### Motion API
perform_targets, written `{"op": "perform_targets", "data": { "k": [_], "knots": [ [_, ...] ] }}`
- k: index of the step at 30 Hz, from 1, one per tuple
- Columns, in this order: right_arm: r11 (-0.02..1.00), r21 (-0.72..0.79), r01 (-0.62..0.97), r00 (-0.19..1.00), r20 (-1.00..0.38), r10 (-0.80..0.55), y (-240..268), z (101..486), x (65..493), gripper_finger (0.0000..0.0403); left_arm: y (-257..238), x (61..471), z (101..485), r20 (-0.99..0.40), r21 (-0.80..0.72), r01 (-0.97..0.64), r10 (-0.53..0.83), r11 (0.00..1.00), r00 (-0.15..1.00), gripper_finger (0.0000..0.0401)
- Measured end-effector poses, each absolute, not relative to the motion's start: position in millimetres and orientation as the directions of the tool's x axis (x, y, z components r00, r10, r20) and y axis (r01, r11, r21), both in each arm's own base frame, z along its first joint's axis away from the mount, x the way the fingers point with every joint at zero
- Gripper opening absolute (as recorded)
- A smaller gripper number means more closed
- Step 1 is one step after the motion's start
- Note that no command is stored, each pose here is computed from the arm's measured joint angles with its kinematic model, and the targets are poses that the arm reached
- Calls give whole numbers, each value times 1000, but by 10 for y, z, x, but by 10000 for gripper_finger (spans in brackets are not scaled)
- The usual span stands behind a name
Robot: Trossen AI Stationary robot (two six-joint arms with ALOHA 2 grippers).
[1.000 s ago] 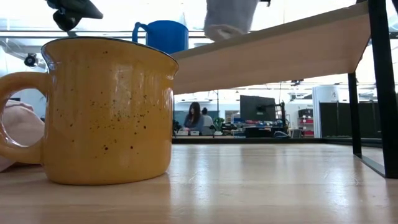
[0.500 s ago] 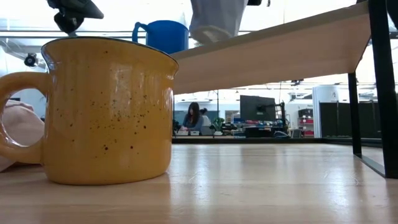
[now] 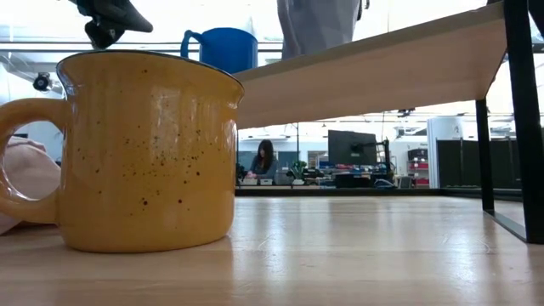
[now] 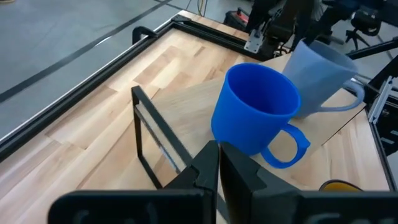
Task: Stack small to large cups/mugs on shelf
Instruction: Put the light blue mug on the shelf
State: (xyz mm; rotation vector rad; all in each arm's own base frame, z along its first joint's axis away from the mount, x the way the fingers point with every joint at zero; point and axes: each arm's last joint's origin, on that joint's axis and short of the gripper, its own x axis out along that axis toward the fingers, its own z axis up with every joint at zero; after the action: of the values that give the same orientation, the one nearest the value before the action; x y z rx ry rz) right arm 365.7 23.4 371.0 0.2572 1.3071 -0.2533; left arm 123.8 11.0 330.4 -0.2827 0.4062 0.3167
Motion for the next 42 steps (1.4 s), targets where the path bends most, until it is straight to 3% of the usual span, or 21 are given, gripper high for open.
{"op": "perform_targets", "data": {
  "k": [42],
  "knots": [
    [933, 119, 339, 242, -970, 36, 120, 3614, 3770, 18, 109, 1225, 3311, -420, -209, -352, 241, 912, 875, 0]
  ]
}}
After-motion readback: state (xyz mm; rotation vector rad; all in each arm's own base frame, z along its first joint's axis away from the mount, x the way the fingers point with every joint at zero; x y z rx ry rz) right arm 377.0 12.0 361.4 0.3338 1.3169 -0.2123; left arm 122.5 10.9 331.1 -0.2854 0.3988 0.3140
